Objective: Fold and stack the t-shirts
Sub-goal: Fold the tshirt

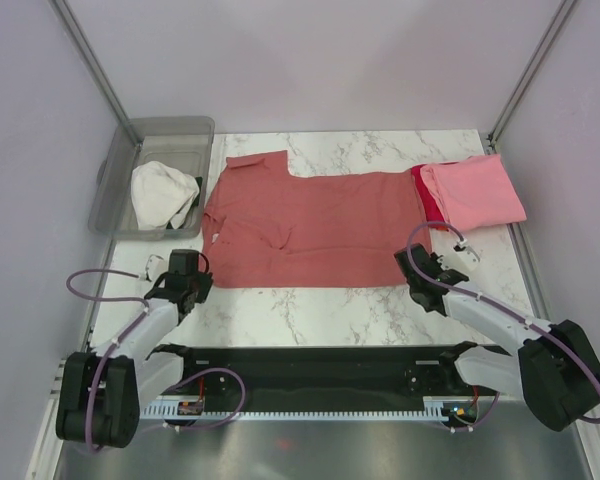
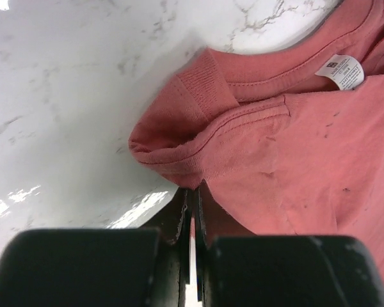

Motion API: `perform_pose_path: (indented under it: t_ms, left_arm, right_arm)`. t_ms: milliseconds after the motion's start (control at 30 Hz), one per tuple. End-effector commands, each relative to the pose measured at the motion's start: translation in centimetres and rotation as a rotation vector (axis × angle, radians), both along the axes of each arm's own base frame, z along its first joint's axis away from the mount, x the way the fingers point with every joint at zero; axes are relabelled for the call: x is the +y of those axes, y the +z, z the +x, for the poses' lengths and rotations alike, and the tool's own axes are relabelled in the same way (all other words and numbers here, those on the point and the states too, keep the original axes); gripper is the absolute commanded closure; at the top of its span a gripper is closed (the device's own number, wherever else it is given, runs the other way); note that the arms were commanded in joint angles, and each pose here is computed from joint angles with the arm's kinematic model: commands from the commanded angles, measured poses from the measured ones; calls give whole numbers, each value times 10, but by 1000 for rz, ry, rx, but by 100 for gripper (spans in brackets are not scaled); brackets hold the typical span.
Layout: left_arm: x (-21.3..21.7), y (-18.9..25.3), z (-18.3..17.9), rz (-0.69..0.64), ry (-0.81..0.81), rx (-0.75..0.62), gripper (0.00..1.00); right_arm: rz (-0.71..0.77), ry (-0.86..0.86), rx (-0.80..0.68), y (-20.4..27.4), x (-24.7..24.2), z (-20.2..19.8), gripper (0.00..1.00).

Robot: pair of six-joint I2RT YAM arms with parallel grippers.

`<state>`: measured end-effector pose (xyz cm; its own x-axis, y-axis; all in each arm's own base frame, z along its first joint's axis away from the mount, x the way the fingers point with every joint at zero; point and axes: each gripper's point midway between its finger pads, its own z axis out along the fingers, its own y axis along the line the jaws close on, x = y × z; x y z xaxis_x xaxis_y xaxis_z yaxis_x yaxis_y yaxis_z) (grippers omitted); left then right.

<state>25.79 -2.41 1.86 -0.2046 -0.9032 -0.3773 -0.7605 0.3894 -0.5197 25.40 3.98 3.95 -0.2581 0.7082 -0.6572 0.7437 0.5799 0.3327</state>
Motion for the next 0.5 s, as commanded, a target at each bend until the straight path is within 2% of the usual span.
perform_pose_path:
  t_ms: [0,200,467]
  left_arm:
    - [6,-5,-23,-6,45,35,98]
    - [6,7,-43,-20,33,-10,98]
    - [8,15,-62,-19,33,22,98]
  right_arm:
    - [7,-15,36,0,-5,-13,100]
    - [30,-17,115,-1,-4,-30,100]
    - [75,-10,208,-17,-3,-59,100]
